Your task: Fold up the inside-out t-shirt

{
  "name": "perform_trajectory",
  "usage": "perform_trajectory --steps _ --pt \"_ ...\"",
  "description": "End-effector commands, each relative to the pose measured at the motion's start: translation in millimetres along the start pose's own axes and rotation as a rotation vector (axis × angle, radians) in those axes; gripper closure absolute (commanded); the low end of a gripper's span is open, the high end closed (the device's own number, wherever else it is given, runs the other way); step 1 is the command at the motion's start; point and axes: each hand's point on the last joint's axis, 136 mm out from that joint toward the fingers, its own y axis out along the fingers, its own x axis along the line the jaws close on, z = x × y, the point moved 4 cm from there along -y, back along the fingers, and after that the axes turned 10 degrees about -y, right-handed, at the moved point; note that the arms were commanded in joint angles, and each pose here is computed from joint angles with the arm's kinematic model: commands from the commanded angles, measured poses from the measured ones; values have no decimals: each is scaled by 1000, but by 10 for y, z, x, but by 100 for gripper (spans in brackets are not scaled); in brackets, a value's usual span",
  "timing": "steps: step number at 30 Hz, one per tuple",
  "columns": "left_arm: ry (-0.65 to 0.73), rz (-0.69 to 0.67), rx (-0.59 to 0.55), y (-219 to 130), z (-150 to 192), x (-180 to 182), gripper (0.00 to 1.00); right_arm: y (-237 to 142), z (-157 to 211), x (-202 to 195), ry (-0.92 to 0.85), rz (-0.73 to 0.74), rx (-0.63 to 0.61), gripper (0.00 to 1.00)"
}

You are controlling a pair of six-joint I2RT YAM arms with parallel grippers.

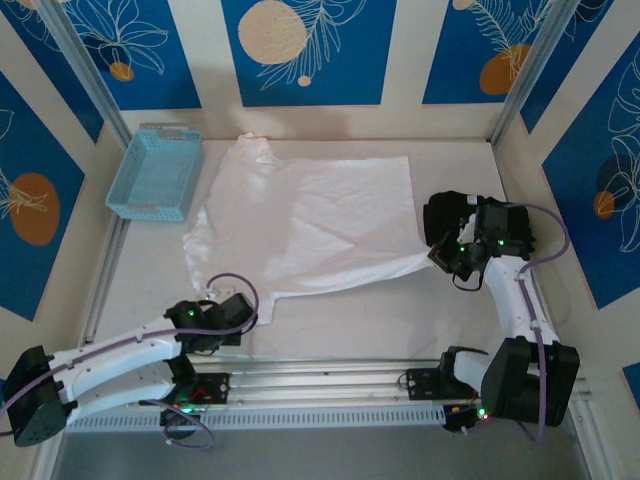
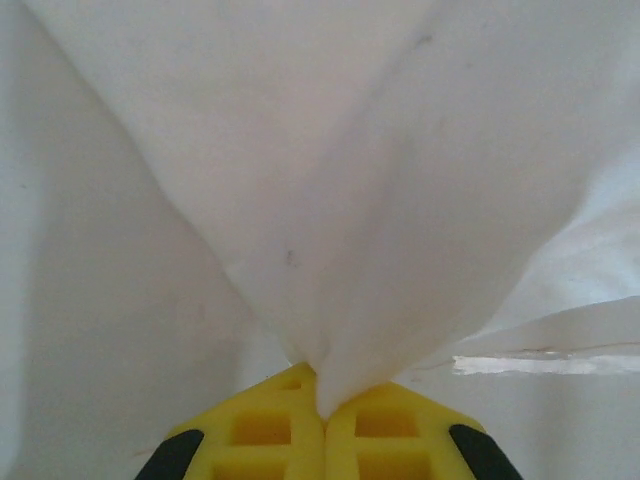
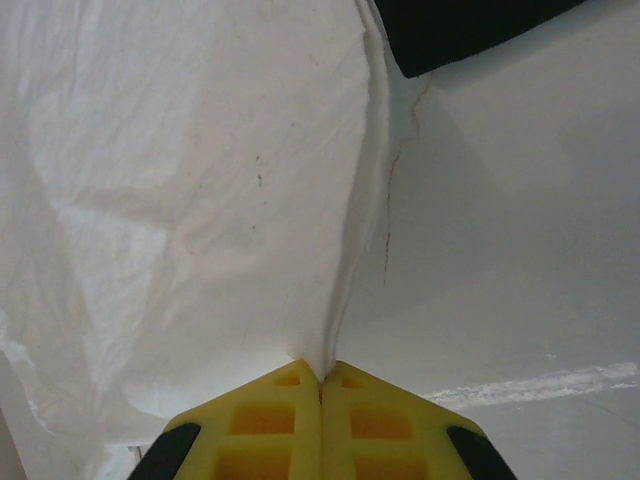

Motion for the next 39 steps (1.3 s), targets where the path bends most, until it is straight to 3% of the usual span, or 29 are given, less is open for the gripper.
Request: perform_trajectory --steps 1,14,25,31,39 --pt "-8 -31 -60 -201 -152 66 100 -120 -77 118 -18 -46 -43 97" --pt "-63 62 -183 -312 -984 21 100 55 -234 78 -9 -41 -47 97" --pt "-25 33 -210 -169 -1759 -29 100 304 -490 91 4 -28 -27 94" --pt "-38 27 -207 31 -2155 -88 100 480 -721 141 11 -22 -28 93" --pt "-78 -18 -192 591 -2895 -96 98 959 -1264 273 6 -12 -14 90"
